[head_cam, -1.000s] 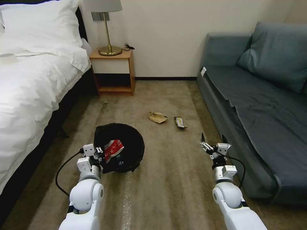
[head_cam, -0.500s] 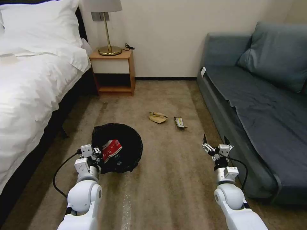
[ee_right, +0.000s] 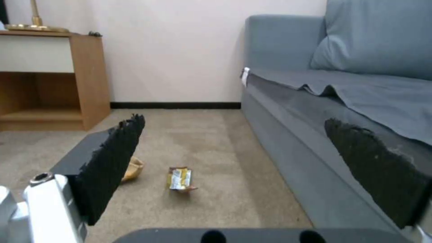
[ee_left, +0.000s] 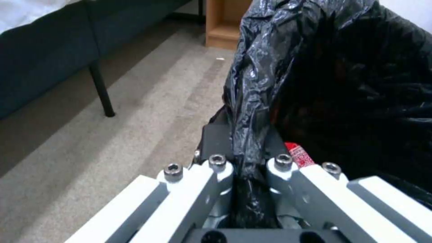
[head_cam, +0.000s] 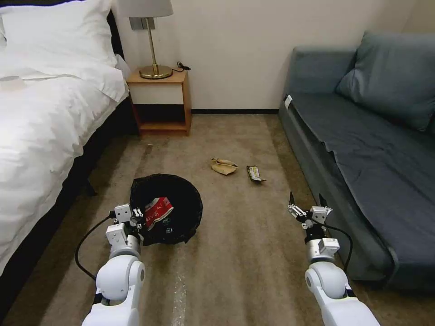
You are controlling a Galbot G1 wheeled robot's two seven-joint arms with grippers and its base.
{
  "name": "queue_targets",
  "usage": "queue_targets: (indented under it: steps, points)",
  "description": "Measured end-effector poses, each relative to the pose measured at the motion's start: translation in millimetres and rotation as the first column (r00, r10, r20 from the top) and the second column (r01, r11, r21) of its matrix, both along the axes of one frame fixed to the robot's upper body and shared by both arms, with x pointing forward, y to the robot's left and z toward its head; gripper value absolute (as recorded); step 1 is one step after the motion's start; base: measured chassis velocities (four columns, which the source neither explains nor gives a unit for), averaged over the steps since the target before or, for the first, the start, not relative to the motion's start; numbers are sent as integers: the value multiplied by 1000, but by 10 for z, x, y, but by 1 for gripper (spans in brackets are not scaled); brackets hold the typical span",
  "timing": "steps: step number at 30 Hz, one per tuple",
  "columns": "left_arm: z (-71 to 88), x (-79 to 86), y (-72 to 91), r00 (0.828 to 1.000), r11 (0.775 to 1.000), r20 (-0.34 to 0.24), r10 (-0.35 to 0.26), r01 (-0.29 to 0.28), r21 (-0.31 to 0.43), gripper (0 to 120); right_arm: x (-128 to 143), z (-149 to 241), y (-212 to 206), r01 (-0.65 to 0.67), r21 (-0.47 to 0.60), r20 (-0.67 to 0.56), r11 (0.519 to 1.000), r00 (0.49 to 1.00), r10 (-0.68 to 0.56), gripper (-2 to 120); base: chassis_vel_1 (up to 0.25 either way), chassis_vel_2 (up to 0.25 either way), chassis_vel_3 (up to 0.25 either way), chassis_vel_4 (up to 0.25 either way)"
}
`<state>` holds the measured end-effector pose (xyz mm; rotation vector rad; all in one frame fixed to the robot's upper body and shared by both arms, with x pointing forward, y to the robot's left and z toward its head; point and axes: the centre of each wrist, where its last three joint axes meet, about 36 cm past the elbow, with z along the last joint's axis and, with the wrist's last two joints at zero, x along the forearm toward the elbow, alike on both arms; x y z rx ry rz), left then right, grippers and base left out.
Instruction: Pick up the trash bin, then pick up the garbage on the floor and place it into the trash bin.
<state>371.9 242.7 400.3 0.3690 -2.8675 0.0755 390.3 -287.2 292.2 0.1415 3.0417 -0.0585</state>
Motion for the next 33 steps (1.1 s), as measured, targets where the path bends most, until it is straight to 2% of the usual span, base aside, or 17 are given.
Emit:
queue_targets:
  steps: [9,33]
  points:
    - [-12,9,-18,1000,1000,0,3,-3,-3,3,-7,-69,-27,8,0,-6,1000,1000,-8,100,-17,15,14,-16]
    - [-23,5,-9,1000,1000,0,4,-4,2,3,-58,-130,-54,0,-9,-10,1000,1000,0,100,-86,82,87,-86]
